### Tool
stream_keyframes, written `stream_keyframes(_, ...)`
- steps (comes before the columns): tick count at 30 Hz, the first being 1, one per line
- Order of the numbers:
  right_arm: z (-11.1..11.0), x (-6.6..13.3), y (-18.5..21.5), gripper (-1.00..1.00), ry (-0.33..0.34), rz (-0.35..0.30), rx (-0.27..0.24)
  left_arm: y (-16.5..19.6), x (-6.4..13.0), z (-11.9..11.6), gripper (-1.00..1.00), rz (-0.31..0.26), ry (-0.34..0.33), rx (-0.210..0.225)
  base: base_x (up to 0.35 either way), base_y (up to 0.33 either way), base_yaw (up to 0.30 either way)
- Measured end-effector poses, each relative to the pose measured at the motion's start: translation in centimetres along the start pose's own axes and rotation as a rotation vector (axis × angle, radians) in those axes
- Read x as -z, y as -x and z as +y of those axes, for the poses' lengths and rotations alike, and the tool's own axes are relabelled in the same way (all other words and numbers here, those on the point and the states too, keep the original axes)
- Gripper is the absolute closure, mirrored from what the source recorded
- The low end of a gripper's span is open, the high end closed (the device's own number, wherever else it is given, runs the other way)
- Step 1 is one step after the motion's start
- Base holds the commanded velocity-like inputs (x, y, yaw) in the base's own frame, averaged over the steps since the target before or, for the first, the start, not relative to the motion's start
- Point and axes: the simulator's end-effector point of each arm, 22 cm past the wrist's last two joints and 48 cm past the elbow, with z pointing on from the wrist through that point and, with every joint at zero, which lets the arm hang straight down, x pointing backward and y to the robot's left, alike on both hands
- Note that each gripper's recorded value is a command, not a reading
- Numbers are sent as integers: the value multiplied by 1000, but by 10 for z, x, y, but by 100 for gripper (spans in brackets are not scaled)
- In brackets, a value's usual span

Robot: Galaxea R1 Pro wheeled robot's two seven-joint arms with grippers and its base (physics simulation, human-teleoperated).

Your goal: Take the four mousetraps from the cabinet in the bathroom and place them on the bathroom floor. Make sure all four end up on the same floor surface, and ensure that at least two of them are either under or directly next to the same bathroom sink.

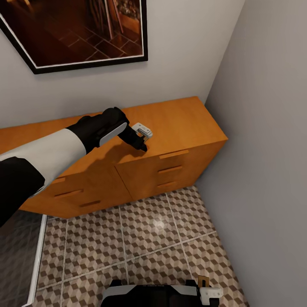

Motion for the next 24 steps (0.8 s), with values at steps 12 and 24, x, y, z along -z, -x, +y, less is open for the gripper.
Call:
stream_keyframes(12,0,0,-1,100,0,1,0,0,0,0,100,-1,1,-2,0,0,0)
stream_keyframes(24,0,0,-1,100,1,1,0,1,0,0,100,-2,0,1,0,0,0)
